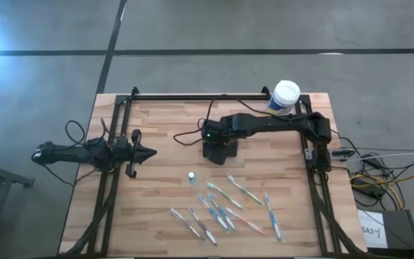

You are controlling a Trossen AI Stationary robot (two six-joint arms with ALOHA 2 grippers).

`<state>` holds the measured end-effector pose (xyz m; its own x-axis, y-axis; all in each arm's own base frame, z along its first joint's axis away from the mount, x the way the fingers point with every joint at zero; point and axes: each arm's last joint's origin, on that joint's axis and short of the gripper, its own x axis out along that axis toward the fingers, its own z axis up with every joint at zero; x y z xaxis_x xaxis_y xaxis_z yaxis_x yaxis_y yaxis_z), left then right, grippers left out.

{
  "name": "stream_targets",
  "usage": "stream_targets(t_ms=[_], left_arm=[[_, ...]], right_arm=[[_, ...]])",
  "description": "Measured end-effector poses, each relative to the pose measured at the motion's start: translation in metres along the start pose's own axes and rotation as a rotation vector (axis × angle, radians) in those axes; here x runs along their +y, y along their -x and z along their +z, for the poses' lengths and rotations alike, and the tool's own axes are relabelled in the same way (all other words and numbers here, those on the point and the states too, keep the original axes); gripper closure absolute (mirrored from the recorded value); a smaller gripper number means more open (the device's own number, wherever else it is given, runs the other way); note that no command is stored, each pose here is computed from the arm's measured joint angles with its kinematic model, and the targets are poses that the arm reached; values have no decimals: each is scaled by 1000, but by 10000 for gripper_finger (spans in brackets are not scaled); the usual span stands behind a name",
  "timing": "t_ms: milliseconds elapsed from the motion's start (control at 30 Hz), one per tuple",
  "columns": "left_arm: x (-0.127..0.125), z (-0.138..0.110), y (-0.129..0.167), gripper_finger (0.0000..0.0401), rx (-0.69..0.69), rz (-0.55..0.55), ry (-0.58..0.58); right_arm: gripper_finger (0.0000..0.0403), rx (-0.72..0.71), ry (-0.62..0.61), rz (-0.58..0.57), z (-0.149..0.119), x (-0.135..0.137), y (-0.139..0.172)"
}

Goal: Pick & Place toothbrushing station
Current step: Put the right mouthwash bottle into the wire organizer

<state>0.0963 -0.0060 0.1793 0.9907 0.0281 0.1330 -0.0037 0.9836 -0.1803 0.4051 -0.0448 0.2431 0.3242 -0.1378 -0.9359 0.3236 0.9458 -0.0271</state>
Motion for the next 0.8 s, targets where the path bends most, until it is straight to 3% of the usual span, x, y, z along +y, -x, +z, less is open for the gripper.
stream_targets(t_ms=[200,800], left_arm=[[0,-1,0,394,7,1,10],[0,-2,0,394,21,3,12]], right_arm=[[307,32,3,-8,1,2,-21],[307,23,-2,5,1,2,-23]])
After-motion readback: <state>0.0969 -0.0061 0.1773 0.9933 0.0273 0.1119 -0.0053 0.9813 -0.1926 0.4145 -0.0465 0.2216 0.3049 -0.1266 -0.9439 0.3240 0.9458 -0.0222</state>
